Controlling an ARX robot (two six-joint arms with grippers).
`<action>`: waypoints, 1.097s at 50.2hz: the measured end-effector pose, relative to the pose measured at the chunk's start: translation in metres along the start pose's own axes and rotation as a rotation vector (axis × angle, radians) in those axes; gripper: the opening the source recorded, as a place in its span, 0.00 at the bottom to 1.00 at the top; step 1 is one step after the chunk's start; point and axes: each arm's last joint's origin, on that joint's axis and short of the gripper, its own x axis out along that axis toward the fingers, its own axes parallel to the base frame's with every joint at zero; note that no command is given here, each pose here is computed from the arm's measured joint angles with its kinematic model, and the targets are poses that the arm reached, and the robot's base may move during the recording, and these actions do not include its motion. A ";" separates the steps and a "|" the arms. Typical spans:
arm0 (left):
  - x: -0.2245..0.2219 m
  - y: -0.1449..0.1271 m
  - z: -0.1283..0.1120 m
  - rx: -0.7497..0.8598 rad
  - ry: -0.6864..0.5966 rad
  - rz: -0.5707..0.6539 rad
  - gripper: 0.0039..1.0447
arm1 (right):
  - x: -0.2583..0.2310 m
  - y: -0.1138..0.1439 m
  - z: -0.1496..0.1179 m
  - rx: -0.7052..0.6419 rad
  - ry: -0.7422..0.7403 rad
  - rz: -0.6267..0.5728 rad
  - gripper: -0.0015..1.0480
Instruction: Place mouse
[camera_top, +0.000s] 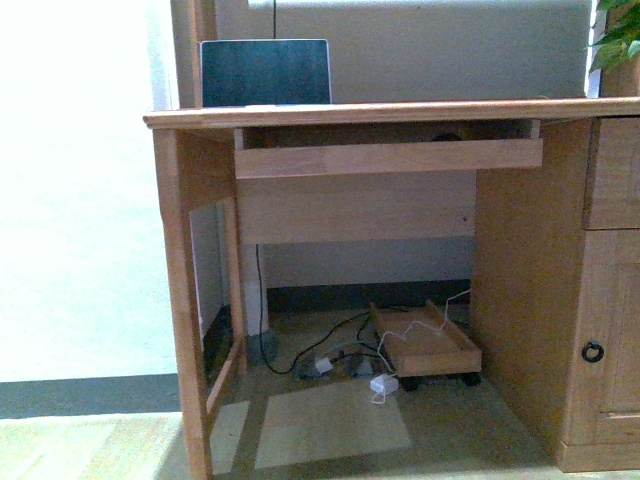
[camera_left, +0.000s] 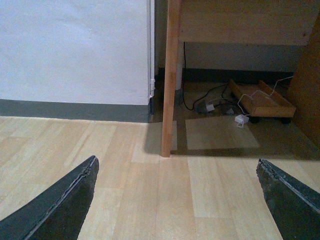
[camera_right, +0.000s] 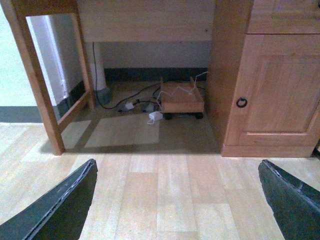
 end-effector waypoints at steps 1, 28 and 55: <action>0.000 0.000 0.000 0.000 0.000 0.000 0.93 | 0.000 0.000 0.000 0.000 0.000 0.000 0.93; 0.000 0.000 0.000 0.000 0.000 0.000 0.93 | 0.000 0.000 0.000 0.000 0.000 0.000 0.93; 0.000 0.000 0.000 0.000 0.000 0.000 0.93 | 0.000 0.000 0.000 0.000 0.000 0.000 0.93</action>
